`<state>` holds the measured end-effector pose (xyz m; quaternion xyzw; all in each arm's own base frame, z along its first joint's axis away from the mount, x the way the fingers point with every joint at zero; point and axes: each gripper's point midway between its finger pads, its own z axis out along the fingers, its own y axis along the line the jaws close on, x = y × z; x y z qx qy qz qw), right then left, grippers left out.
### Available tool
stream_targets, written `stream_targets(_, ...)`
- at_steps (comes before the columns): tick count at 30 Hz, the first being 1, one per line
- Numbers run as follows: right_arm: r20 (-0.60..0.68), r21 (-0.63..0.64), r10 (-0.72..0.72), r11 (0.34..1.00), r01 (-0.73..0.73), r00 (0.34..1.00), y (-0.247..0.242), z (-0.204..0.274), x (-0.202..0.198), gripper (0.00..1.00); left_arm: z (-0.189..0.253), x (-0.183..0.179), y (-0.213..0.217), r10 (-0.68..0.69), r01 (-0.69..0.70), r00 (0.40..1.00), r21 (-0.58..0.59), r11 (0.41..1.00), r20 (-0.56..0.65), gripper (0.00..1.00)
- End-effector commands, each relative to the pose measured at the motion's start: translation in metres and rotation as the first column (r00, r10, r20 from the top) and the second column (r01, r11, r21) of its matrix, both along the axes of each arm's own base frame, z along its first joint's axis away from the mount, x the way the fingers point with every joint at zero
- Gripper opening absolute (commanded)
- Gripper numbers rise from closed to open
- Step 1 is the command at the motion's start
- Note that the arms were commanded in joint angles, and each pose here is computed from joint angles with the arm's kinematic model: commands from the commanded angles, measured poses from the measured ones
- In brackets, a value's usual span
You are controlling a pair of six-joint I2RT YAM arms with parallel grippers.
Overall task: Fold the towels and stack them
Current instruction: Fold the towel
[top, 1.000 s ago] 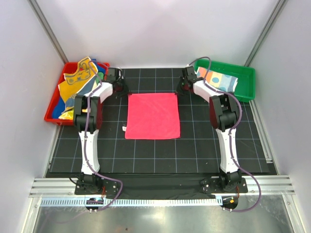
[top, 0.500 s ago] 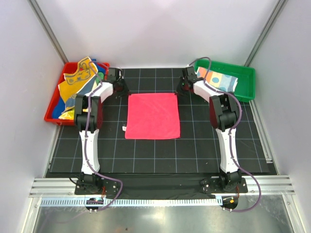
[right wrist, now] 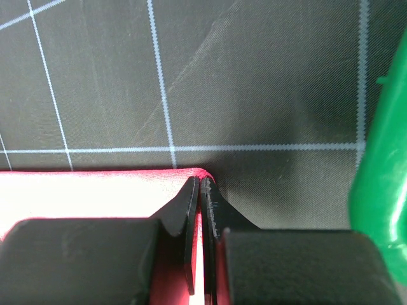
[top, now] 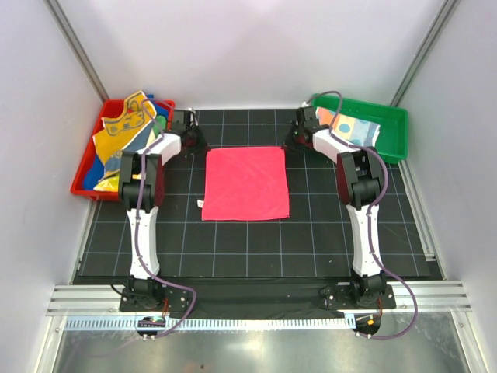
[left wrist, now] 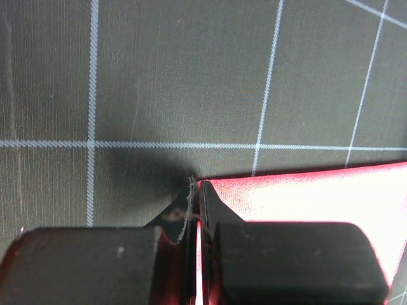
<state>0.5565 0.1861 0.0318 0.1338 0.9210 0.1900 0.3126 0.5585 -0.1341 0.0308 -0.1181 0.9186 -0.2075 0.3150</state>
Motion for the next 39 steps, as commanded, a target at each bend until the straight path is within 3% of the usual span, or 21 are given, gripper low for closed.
stream_targets(1, 0.11, 0.044, -0.004, 0.999, -0.001, 0.994, -0.001, 0.037, 0.016, 0.07, 0.045, 0.016, -0.001, -0.001, 0.005, 0.99, -0.025, 1.0, 0.138, 0.0)
stream_targets(11, 0.173, 0.07, 0.012, 0.997, -0.024, 0.985, -0.002, 0.053, 0.017, 0.07, 0.076, 0.02, 0.005, -0.03, 0.036, 0.977, -0.025, 0.999, 0.21, 0.0)
stream_targets(19, 0.269, 0.081, 0.018, 0.996, -0.042, 0.963, -0.004, 0.095, 0.017, 0.07, 0.098, 0.012, 0.001, -0.06, 0.076, 0.966, -0.054, 0.996, 0.253, 0.0)
stream_targets(25, 0.311, 0.083, 0.022, 0.995, -0.05, 0.95, -0.007, 0.116, 0.004, 0.07, 0.103, 0.001, -0.001, -0.056, 0.079, 0.966, -0.083, 0.993, 0.252, 0.0)
stream_targets(39, 0.33, 0.119, 0.009, 0.992, -0.051, 0.944, -0.014, 0.115, -0.042, 0.07, 0.117, -0.035, -0.002, -0.028, 0.072, 0.954, -0.137, 0.988, 0.298, 0.0)
